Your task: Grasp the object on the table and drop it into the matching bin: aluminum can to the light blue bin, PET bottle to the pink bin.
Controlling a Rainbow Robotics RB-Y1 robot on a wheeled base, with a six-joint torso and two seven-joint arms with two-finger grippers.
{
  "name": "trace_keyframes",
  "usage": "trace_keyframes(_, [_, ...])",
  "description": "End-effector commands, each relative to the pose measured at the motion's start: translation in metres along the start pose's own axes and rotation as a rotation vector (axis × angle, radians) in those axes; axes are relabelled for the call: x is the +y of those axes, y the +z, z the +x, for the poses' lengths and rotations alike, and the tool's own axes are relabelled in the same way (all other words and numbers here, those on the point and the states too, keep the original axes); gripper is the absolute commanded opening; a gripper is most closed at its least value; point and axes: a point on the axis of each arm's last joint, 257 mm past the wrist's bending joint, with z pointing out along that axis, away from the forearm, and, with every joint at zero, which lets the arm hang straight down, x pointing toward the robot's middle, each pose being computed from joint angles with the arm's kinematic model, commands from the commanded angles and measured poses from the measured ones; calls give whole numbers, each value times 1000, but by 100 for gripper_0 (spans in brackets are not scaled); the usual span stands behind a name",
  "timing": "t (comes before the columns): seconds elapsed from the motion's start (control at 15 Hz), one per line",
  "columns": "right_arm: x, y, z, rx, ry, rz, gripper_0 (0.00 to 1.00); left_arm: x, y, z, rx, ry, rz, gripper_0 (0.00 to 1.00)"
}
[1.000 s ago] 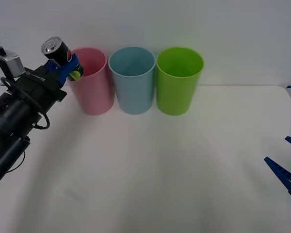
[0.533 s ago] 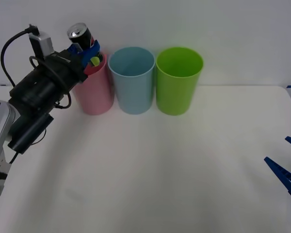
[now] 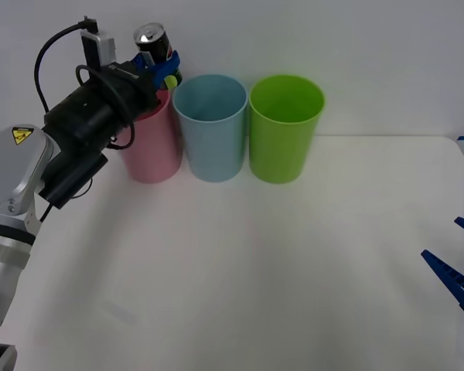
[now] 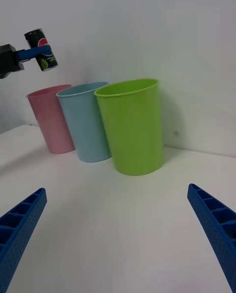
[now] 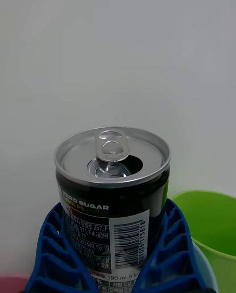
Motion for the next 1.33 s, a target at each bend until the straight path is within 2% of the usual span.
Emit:
trace_keyframes(0.07, [0, 0, 0, 0, 0, 0, 100, -3, 15, -8, 2, 34, 15, 0])
trace_keyframes(0.33, [0, 0, 0, 0, 0, 0, 100, -14, 39, -9, 28, 87, 45, 0])
trace_keyframes(0.67, [0, 0, 0, 0, 0, 0, 100, -28, 66, -8, 45, 110, 58, 0])
trace_keyframes(0.87, [0, 0, 0, 0, 0, 0, 100, -32, 72, -3, 59, 122, 58, 0])
trace_keyframes(1.33, [0, 0, 0, 0, 0, 0, 100, -35, 75, -3, 55, 118, 55, 3])
